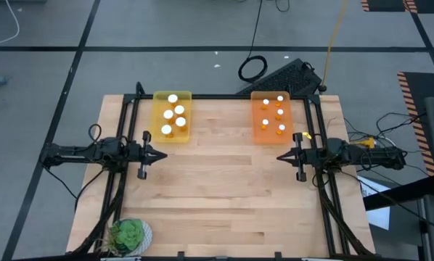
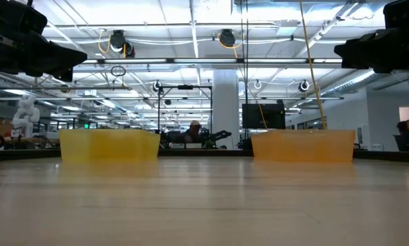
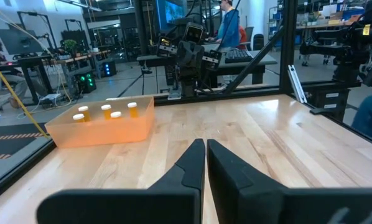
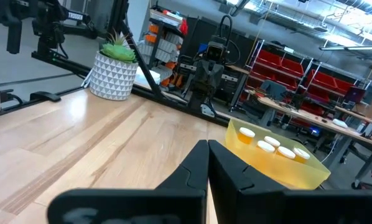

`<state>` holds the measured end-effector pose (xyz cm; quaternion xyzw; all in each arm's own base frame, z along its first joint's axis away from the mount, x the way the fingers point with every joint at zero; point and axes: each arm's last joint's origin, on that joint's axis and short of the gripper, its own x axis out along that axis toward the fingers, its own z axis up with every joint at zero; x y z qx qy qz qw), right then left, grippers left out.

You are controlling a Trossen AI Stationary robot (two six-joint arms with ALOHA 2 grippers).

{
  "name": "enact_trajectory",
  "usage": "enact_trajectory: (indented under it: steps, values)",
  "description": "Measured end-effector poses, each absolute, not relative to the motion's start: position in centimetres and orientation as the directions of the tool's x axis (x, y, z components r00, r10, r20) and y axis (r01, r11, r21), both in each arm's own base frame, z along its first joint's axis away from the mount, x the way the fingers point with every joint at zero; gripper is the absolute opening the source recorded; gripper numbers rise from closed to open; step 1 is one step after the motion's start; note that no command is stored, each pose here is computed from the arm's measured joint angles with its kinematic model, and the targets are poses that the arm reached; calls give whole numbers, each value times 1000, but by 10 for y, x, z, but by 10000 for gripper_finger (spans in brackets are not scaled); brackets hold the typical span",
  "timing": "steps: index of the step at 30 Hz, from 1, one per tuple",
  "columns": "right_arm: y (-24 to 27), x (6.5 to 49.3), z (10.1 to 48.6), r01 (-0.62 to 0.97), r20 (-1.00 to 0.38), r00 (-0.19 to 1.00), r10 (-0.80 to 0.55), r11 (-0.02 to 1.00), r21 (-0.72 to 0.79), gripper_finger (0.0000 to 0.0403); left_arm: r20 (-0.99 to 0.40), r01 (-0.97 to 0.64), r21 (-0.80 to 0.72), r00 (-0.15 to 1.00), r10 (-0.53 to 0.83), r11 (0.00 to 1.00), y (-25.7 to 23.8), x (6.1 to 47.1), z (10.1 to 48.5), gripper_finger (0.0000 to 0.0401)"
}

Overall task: Pick and place medicine bottles into bin by pill shape (circle, oval)
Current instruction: Return to Home Position

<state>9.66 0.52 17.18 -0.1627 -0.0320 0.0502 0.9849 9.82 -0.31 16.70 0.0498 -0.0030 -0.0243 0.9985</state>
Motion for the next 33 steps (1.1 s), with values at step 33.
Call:
enact_trajectory:
  steps: [33]
  values:
    - [5, 97, 172, -91, 47, 993, 109, 952, -292, 0, 3, 48, 100, 999, -48, 994, -3, 98, 167, 21]
